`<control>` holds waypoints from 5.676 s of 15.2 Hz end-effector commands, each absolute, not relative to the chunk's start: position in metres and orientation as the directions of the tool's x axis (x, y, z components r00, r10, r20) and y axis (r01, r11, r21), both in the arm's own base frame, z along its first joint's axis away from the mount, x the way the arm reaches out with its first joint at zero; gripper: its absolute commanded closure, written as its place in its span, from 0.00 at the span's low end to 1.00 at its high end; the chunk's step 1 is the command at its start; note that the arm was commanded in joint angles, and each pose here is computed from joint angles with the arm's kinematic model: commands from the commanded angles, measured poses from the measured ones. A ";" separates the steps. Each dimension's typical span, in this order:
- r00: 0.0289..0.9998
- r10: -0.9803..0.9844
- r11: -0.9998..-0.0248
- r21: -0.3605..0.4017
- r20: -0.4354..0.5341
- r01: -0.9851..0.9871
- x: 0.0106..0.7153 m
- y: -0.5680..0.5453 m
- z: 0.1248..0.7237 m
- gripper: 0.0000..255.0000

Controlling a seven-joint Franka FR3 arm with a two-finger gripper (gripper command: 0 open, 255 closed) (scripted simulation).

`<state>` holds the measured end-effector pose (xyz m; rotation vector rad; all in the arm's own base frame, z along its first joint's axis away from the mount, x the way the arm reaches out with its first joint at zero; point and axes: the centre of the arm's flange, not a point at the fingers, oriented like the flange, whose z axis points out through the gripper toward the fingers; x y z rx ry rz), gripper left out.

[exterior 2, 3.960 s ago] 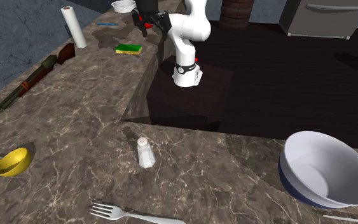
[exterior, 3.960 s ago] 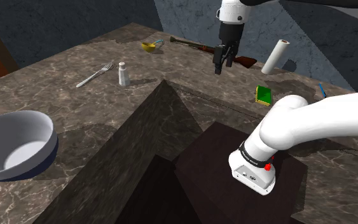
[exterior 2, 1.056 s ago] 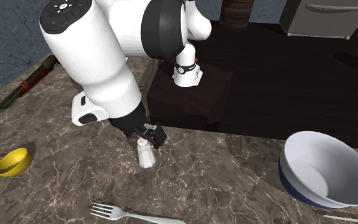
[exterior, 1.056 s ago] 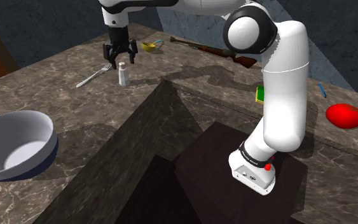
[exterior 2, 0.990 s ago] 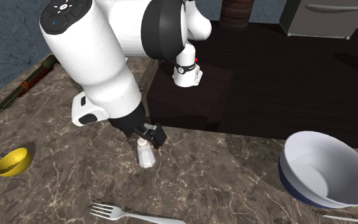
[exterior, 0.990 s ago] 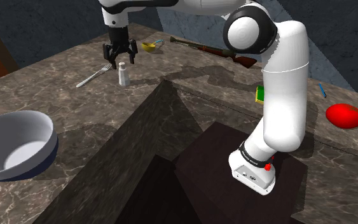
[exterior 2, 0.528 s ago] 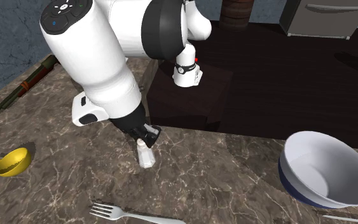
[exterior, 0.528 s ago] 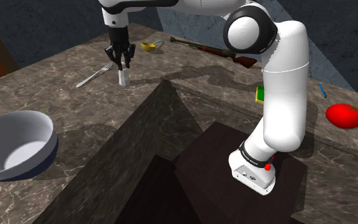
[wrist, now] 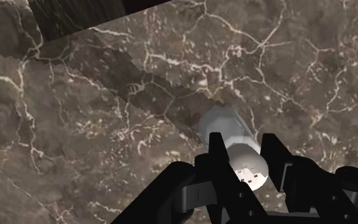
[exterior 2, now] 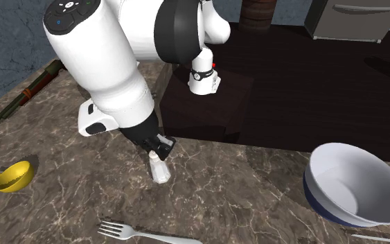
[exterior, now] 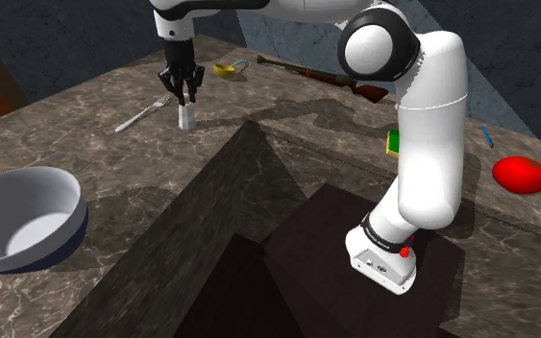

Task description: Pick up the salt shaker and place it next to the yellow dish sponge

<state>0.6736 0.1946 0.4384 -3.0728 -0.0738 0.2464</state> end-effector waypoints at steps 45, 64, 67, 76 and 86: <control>0.985 0.051 -0.997 -0.060 -0.162 0.042 0.421 -0.051 0.584 1.00; 0.985 0.051 -0.997 -0.060 -0.162 0.042 0.256 -0.210 0.613 1.00; 0.985 0.051 -0.997 -0.060 -0.162 0.042 0.256 -0.210 0.597 1.00; 0.985 0.051 -0.997 -0.060 -0.162 0.042 0.256 -0.210 0.549 1.00; 0.985 0.051 -0.997 -0.060 -0.162 0.042 0.256 -0.210 0.497 1.00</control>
